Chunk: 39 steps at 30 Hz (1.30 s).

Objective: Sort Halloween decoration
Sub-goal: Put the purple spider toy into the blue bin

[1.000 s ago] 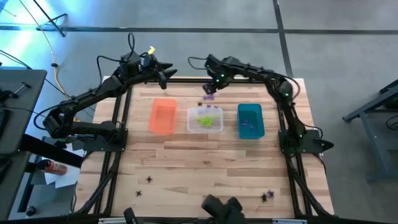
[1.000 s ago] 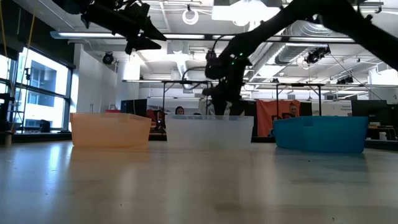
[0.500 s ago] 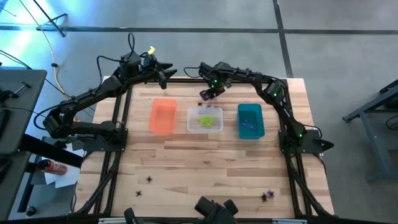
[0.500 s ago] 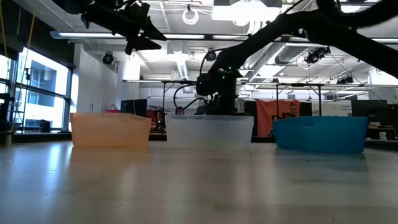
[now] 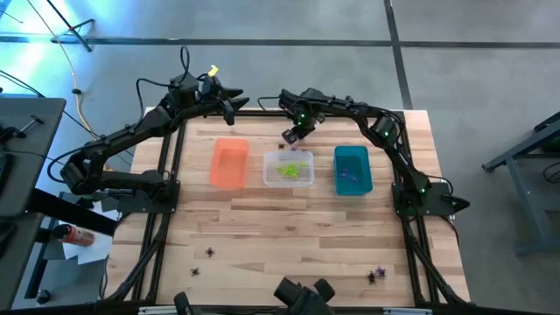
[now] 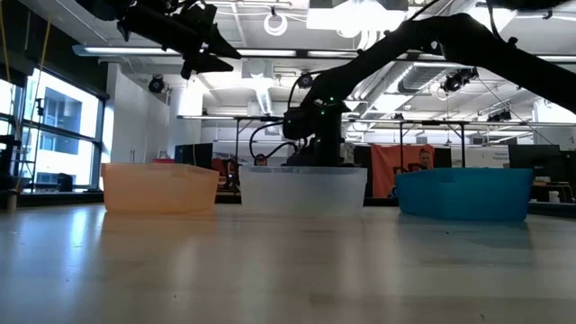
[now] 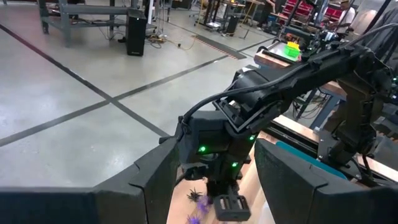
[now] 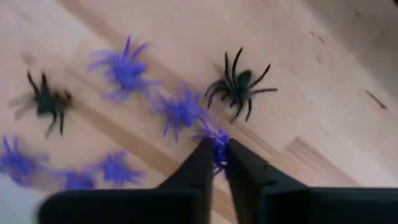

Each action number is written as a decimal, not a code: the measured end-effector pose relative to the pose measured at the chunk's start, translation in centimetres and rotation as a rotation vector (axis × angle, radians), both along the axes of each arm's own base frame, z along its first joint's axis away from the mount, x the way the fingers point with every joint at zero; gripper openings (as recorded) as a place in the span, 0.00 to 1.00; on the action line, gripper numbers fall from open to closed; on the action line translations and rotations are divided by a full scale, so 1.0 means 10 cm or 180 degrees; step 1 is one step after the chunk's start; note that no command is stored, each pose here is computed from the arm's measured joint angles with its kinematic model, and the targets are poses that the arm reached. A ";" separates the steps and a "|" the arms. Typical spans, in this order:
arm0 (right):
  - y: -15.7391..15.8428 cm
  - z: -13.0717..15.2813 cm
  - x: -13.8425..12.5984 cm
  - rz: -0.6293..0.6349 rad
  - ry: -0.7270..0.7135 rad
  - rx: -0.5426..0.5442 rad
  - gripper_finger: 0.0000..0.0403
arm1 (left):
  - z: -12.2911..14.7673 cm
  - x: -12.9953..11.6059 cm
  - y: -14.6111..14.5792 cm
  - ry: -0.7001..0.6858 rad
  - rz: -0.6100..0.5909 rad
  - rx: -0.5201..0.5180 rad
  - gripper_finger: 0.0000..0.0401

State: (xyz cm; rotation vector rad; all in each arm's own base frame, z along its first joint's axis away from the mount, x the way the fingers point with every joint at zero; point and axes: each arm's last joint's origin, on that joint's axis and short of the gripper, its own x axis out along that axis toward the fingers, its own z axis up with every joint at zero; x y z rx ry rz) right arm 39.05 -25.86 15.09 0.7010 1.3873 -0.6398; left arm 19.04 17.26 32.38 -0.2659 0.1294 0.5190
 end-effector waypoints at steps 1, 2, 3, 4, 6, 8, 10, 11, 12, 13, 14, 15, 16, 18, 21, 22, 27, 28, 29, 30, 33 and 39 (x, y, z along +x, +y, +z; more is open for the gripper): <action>0.01 0.02 -0.01 0.0081 0.0013 0.0001 0.05 | 0.00 0.00 0.00 -0.0001 0.0000 0.0001 0.50; 0.01 0.05 -0.02 0.0163 0.0012 -0.0003 0.03 | 0.00 0.00 0.00 0.0001 0.0001 0.0004 0.50; 0.02 0.10 -0.03 0.0263 0.0003 -0.0002 0.02 | 0.00 0.00 0.00 0.0004 0.0002 0.0022 0.50; 0.04 0.15 -0.04 0.0337 -0.0009 0.0008 0.03 | 0.01 -0.01 0.01 -0.0006 0.0009 0.0045 0.50; 0.07 0.27 -0.08 0.0451 -0.0006 0.0006 0.04 | 0.05 -0.03 0.00 -0.0078 0.0030 0.0072 0.50; 0.10 0.42 -0.12 0.0573 -0.0035 -0.0024 0.02 | 0.12 -0.05 0.00 -0.0188 0.0039 0.0193 0.50; 0.12 0.57 -0.15 0.0694 -0.0137 -0.0075 0.01 | 0.18 -0.06 -0.02 -0.0267 0.0037 0.0333 0.50; 0.13 0.66 -0.17 0.0733 -0.0207 -0.0095 0.01 | 0.20 -0.07 -0.02 -0.0294 0.0035 0.0400 0.50; 0.15 0.74 -0.19 0.0777 -0.0273 -0.0107 0.02 | 0.22 -0.07 -0.02 -0.0311 0.0033 0.0456 0.50; 0.17 0.81 -0.21 0.0823 -0.0339 -0.0114 0.02 | 0.23 -0.08 -0.02 -0.0331 0.0032 0.0507 0.50; 0.19 0.87 -0.24 0.0848 -0.0392 -0.0126 0.01 | 0.25 -0.08 -0.03 -0.0362 0.0031 0.0541 0.50; 0.22 0.95 -0.28 0.0868 -0.0443 -0.0146 0.01 | 0.26 -0.08 -0.03 -0.0381 0.0032 0.0556 0.50; 0.26 1.00 -0.34 0.0904 -0.0467 -0.0160 0.01 | 0.26 -0.08 -0.03 -0.0400 0.0035 0.0550 0.50; 0.38 1.09 -0.49 0.0940 -0.0473 -0.0172 0.01 | 0.26 -0.08 -0.03 -0.0432 0.0041 0.0500 0.50; 0.60 1.13 -0.81 0.0779 -0.0526 -0.0194 0.00 | 0.27 -0.08 -0.03 -0.0455 0.0043 0.0483 0.50; 0.68 1.14 -0.94 0.0667 -0.0564 -0.0187 0.00 | 0.27 -0.08 -0.03 -0.0454 0.0043 0.0482 0.50; 1.16 1.12 -1.58 0.0327 -0.0678 0.0152 0.00 | 0.27 -0.08 -0.03 -0.0455 0.0043 0.0481 0.50; 1.24 1.10 -1.69 0.0290 -0.0651 0.0282 0.00 | 0.27 -0.08 -0.03 -0.0455 0.0044 0.0481 0.50; 1.32 1.09 -1.80 0.0283 -0.0610 0.0413 0.00 | 0.27 -0.08 -0.03 -0.0455 0.0044 0.0480 0.50; 1.38 1.06 -1.89 0.0273 -0.0557 0.0518 0.00 | 0.27 -0.08 -0.03 -0.0454 0.0045 0.0479 0.50; 1.46 0.93 -2.04 0.0248 -0.0318 0.0705 0.00 | 0.27 -0.08 -0.03 -0.0454 0.0045 0.0478 0.50; 1.33 0.60 -1.95 0.0707 0.0057 0.0397 0.00 | 0.26 -0.08 -0.02 -0.0412 0.0099 0.0545 0.50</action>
